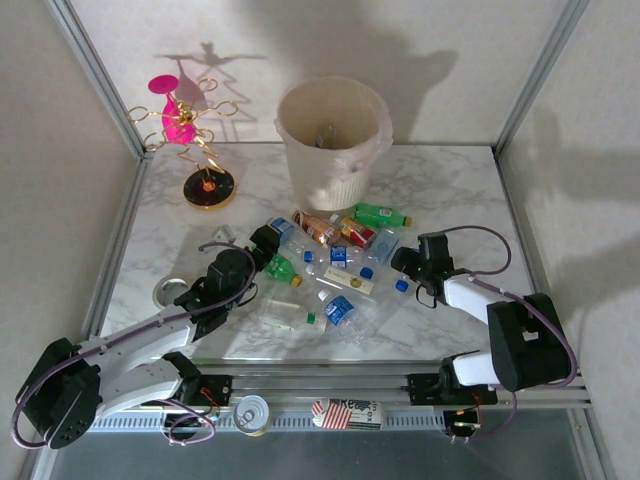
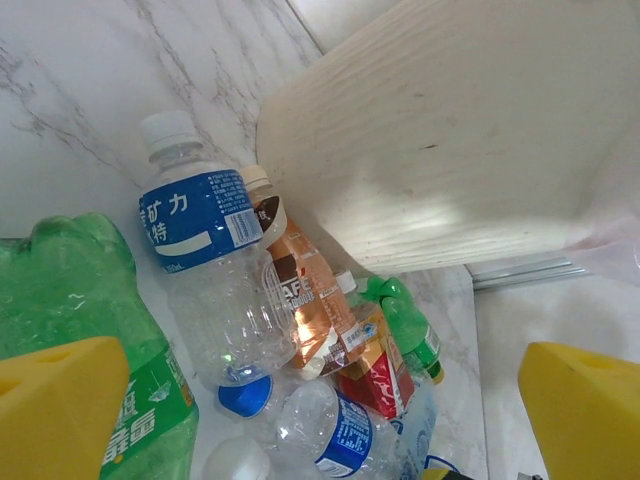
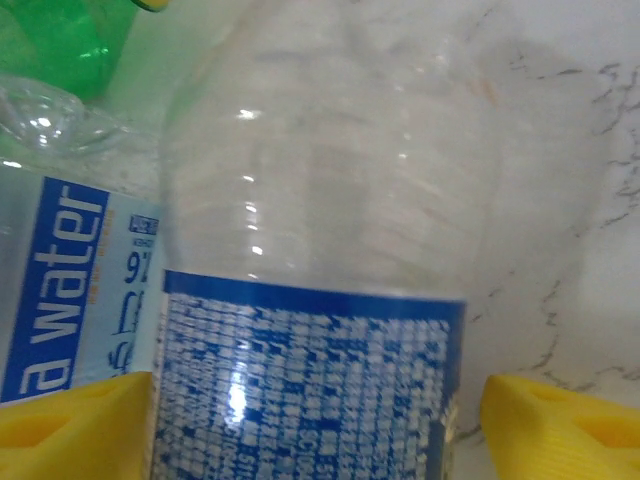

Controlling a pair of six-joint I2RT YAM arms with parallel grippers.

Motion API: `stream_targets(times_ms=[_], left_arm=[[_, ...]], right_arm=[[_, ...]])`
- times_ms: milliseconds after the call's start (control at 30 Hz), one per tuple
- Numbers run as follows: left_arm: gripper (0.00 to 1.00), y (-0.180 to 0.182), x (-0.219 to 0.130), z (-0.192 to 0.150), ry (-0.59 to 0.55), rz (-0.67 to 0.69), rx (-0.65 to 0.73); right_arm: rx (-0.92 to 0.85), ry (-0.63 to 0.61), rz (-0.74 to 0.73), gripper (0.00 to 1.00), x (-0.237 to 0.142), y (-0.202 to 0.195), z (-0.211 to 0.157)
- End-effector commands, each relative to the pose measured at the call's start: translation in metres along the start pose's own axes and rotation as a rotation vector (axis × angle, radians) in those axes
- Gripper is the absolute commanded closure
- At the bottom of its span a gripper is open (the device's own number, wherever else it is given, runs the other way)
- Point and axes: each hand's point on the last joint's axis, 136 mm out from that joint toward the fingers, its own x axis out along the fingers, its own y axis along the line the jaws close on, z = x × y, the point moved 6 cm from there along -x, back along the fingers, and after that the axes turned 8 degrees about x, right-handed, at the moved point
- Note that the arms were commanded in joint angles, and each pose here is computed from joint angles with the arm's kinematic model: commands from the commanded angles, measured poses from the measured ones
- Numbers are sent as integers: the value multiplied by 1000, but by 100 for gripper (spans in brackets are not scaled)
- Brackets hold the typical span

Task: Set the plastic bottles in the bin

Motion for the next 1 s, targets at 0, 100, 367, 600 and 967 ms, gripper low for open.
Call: stream_targets(times_ms=[0, 100, 367, 600, 967], left_arm=[[0, -15, 0, 4, -6, -41, 2], [0, -16, 0, 4, -10, -41, 2], [0, -17, 0, 5, -16, -37, 6], [0, -18, 4, 3, -8, -40, 16], [0, -12, 6, 0, -12, -31, 23]], right_arm=[[17, 6, -3, 18, 2, -4, -2], [17, -6, 3, 23, 0, -4, 0], [3, -40, 15, 42, -12, -2, 6], [-39, -94, 91, 46, -38, 16, 22], [-173, -187, 524, 50, -122, 97, 65]])
